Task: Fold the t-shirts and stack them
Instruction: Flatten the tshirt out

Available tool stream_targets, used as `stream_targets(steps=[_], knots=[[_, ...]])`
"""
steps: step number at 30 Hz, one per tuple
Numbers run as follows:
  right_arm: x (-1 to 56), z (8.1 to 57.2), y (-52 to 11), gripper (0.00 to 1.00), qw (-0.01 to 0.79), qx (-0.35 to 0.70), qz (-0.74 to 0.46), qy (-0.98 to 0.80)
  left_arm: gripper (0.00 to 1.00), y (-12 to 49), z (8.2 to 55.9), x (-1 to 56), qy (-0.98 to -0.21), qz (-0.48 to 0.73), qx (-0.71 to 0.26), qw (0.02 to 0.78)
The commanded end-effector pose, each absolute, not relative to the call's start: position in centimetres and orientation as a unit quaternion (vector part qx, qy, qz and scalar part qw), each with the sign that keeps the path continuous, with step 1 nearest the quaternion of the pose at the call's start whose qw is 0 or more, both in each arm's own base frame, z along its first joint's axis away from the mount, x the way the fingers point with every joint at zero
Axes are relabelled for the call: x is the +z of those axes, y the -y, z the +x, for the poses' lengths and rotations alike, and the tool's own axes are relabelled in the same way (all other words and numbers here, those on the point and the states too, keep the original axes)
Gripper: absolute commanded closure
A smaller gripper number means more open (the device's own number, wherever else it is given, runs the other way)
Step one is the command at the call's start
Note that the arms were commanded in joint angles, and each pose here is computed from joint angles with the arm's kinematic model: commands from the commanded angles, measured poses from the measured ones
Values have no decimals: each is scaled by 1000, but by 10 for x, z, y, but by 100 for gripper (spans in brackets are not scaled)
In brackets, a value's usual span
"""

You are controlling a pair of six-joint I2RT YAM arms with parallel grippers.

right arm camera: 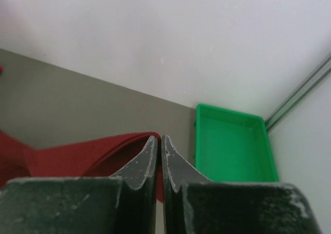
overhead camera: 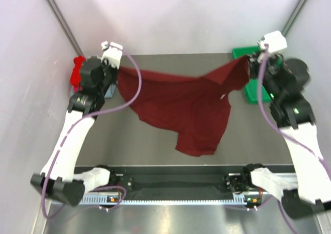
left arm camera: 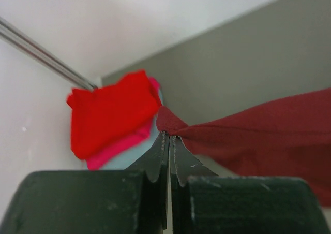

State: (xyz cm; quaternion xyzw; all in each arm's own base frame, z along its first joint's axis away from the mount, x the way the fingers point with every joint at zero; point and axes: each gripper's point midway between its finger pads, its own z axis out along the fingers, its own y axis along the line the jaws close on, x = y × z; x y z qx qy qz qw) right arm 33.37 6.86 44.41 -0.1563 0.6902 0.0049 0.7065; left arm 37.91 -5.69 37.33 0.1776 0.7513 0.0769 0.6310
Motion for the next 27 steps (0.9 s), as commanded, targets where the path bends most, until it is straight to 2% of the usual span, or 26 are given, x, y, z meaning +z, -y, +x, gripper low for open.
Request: stream_targets(steps=[1, 4, 8, 17, 22, 27], knots=[[438, 288, -66, 100, 692, 34, -148, -705, 100, 68, 336, 352, -771, 207, 32, 602], [470, 250, -46, 100, 723, 18, -127, -678, 100, 62, 317, 404, -725, 205, 48, 655], [543, 198, -15, 100, 783, -45, -110, -611, 100, 52, 292, 486, -663, 188, 59, 723], [674, 109, 3, 100, 871, -86, -94, -475, 100, 69, 253, 607, -545, 208, 13, 812], [698, 87, 6, 100, 887, -95, -80, -444, 100, 62, 245, 637, -522, 192, 21, 831], [698, 93, 13, 100, 885, -118, -69, -446, 100, 50, 255, 617, -545, 177, 56, 818]])
